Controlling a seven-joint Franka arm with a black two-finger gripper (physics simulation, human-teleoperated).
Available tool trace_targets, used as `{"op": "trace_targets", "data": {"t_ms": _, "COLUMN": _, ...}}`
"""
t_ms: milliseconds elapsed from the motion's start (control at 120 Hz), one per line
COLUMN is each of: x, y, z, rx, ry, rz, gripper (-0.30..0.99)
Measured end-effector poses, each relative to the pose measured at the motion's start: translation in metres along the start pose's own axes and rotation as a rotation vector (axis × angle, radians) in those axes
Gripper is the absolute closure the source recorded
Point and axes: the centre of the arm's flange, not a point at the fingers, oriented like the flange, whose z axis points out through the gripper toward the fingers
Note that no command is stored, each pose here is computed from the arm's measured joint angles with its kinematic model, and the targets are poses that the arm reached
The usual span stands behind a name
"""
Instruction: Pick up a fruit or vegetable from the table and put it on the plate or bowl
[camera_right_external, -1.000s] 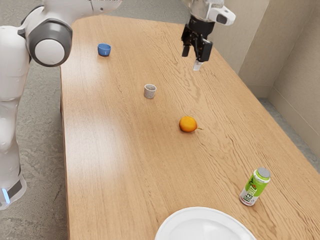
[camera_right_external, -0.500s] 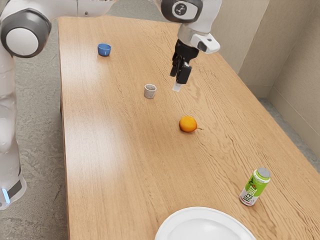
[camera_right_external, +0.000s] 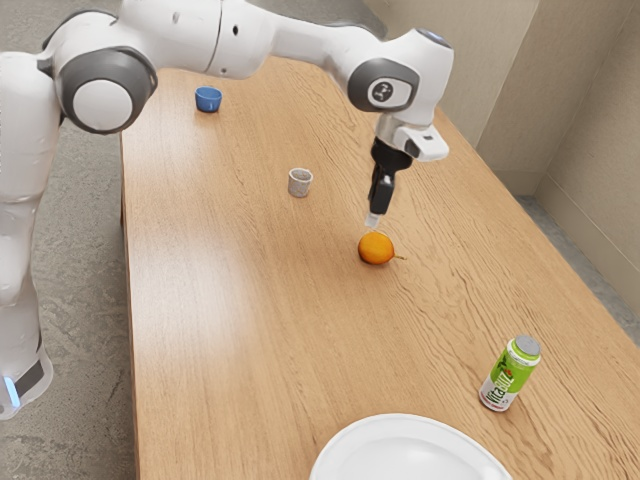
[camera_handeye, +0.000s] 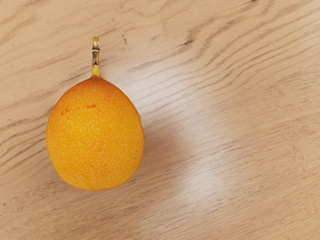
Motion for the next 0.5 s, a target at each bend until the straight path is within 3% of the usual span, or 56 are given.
{"op": "trace_targets", "data": {"t_ms": 500, "x": 0.011, "y": -0.018, "z": 0.031, "rx": -0.023, "ry": -0.103, "rz": 0.1, "gripper": 0.0}}
